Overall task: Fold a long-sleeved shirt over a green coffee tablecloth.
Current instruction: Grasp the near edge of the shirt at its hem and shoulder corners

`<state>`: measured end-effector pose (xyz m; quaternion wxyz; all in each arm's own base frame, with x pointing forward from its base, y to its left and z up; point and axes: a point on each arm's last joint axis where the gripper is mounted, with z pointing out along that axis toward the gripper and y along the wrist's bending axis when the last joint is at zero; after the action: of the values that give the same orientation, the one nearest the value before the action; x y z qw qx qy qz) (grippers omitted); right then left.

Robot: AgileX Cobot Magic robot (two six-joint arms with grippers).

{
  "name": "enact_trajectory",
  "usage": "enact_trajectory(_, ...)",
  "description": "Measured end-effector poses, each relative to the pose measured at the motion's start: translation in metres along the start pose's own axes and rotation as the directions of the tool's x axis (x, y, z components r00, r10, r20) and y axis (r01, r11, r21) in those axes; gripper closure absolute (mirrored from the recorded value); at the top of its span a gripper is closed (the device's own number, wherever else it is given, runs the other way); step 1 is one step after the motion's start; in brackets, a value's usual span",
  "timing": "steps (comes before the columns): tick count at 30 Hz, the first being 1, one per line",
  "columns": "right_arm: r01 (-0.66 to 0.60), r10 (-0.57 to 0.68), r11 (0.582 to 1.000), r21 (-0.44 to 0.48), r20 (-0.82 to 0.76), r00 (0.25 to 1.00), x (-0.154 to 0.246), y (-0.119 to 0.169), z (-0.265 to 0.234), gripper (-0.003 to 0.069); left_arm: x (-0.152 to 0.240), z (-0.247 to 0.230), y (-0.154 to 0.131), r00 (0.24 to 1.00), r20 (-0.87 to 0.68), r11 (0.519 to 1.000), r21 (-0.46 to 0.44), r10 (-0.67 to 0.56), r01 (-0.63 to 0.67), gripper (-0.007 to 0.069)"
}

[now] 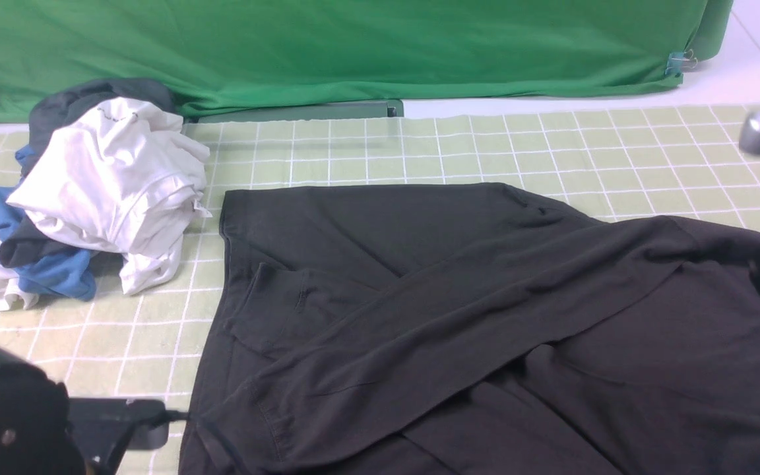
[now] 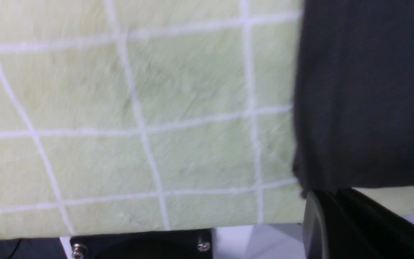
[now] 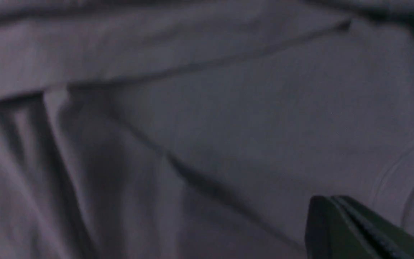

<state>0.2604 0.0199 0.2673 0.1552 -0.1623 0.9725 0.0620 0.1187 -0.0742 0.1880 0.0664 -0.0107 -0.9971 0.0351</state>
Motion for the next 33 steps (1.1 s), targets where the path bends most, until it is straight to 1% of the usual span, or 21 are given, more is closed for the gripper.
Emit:
enact_trajectory(4,-0.002,0.002,1.0,-0.013,-0.025,1.0,0.011,0.004,-0.001,0.0661,-0.002,0.002,0.0,0.999,0.033,1.0,0.012,0.021,-0.022,0.0517)
enact_trajectory(6,-0.007,0.006,1.0,-0.023,-0.031,1.0,0.012,0.005,-0.001,0.0661,-0.003,0.003,-0.001,0.998,0.052,0.999,0.018,0.032,-0.032,0.0447)
enact_trajectory(11,-0.005,0.003,0.999,-0.045,-0.044,0.999,0.013,0.009,-0.001,0.0661,-0.005,0.007,-0.001,0.997,0.065,0.999,0.022,0.044,-0.045,0.0238)
enact_trajectory(14,0.025,-0.028,0.998,-0.057,-0.049,0.998,0.011,0.017,0.0,0.0661,-0.007,0.011,-0.003,0.998,0.035,0.998,0.03,0.052,-0.053,0.0146)
enact_trajectory(15,0.028,-0.031,0.998,-0.058,-0.049,0.998,0.011,0.018,0.001,0.0661,-0.007,0.012,-0.003,0.998,0.031,0.998,0.03,0.053,-0.054,0.0137)
enact_trajectory(16,0.052,-0.055,0.996,-0.067,-0.049,0.997,0.01,0.024,0.001,0.066,-0.009,0.015,-0.005,0.999,0.009,0.998,0.033,0.053,-0.054,0.0113)
enact_trajectory(19,0.097,-0.1,0.992,-0.081,-0.04,0.994,0.008,0.036,0.003,0.066,-0.013,0.022,-0.007,0.998,-0.021,0.998,0.03,0.055,-0.055,0.0099)
enact_trajectory(21,0.12,-0.124,0.989,-0.087,-0.033,0.992,0.006,0.043,0.004,0.066,-0.015,0.027,-0.008,0.998,-0.041,0.998,0.026,0.051,-0.05,0.0113)
enact_trajectory(23,0.144,-0.147,0.985,-0.095,-0.03,0.989,0.005,0.049,0.004,0.066,-0.017,0.031,-0.009,0.997,-0.066,0.999,0.025,0.042,-0.04,0.0158)
enact_trajectory(24,0.158,-0.162,0.982,-0.101,-0.029,0.986,0.005,0.053,0.005,0.066,-0.018,0.034,-0.009,0.996,-0.082,0.999,0.022,0.038,-0.036,0.0195)
enact_trajectory(26,0.179,-0.183,0.978,-0.108,-0.029,0.983,0.005,0.059,0.005,0.066,-0.018,0.036,-0.009,0.994,-0.104,0.999,0.014,0.036,-0.034,0.0298)
enact_trajectory(27,0.183,-0.187,0.977,-0.109,-0.03,0.982,0.005,0.06,0.005,0.066,-0.018,0.036,-0.009,0.994,-0.105,0.999,0.013,0.037,-0.036,0.0323)
enact_trajectory(28,0.206,-0.211,0.972,-0.117,-0.035,0.977,0.006,0.063,0.005,0.066,-0.018,0.037,-0.009,0.993,-0.11,0.999,0.01,0.049,-0.048,0.0435)
enact_trajectory(29,0.225,-0.232,0.966,-0.123,-0.041,0.972,0.006,0.065,0.005,0.0659,-0.018,0.037,-0.009,0.993,-0.109,0.999,0.011,0.054,-0.053,0.0503)
enact_trajectory(31,0.269,-0.28,0.953,-0.141,-0.062,0.958,0.009,0.068,0.005,0.0659,-0.018,0.037,-0.009,0.992,-0.107,0.998,0.018,0.065,-0.064,0.0568)
enact_trajectory(33,0.322,-0.345,0.929,-0.183,-0.116,0.931,0.016,0.073,0.005,0.0659,-0.019,0.035,-0.01,0.991,-0.111,0.997,0.017,0.078,-0.076,0.0599)
